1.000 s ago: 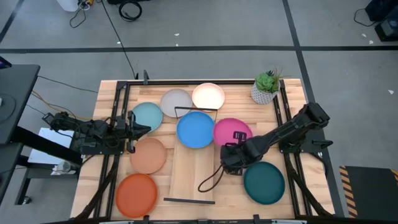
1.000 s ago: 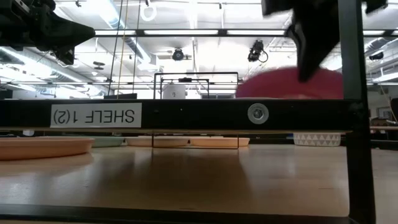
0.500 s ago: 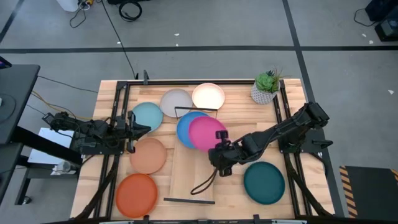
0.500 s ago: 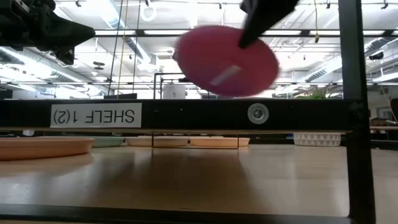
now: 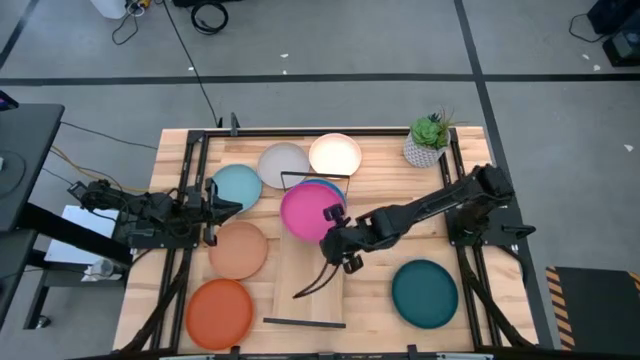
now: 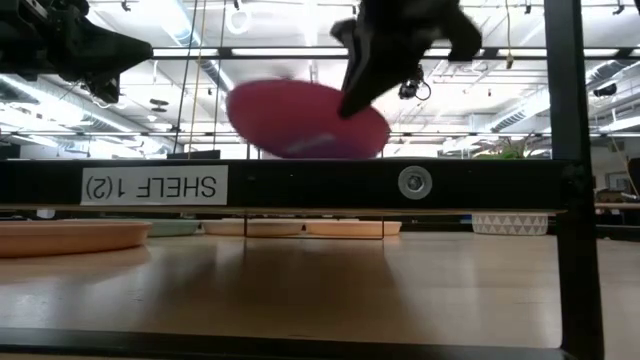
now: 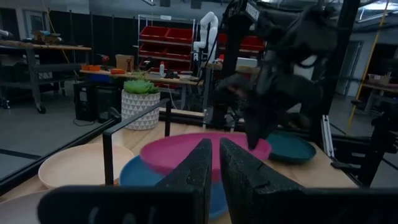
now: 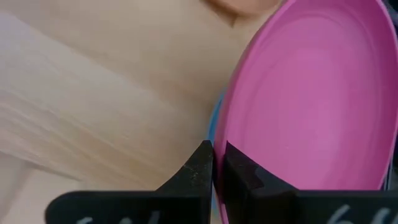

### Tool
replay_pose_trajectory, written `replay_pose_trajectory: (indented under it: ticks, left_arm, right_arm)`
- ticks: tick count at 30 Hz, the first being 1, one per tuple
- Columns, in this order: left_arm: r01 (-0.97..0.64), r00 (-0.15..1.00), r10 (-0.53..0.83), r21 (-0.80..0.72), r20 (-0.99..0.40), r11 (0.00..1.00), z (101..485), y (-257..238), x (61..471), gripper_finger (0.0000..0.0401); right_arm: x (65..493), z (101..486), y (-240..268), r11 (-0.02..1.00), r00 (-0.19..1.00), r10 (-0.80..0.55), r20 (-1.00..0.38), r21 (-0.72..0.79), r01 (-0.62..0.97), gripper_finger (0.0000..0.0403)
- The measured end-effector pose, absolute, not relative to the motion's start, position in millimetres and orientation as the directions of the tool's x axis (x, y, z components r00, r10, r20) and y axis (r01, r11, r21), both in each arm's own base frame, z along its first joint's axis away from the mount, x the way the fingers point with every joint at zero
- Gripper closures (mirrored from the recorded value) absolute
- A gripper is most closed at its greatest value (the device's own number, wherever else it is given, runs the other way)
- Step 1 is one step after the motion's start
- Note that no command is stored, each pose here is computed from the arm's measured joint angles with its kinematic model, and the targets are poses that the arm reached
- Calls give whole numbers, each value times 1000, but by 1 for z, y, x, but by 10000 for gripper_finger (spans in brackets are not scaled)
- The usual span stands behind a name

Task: Place and stack plates onto a shelf
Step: Stack the pink plate on top of the blue plate on the shelf, then stack the dark green plate on top of the the pink plate on the shelf

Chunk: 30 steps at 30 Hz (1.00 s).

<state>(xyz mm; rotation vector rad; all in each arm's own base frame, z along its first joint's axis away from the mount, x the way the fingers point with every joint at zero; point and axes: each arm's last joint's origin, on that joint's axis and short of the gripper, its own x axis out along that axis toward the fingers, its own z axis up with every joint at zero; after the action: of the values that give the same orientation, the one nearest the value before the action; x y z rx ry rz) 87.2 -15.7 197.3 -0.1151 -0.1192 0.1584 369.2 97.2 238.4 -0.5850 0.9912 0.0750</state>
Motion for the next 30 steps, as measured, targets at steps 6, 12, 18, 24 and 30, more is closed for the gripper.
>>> replay_pose_trajectory:
  ticks: [6,12,18,24,30]
  left_arm:
    - [-151,981,164,-122,105,981,197,-16,87,362]
    - [-150,981,163,-121,104,981,197,-16,88,362]
    - [-151,981,163,-120,103,981,197,-16,88,362]
    - [-150,981,163,-122,104,981,197,-16,88,362]
    - [-150,981,163,-122,105,981,197,-16,88,362]
  right_arm:
    - [380,217,85,845,505,-239,-829,-434,-312,364]
    - [383,218,79,873,513,-254,-820,-423,-243,303]
    - [378,240,96,919,501,-239,-832,-361,-160,238]
    - [358,237,125,982,399,-188,-898,-178,61,216]
    - [327,224,153,931,213,-110,-971,-26,364,219]
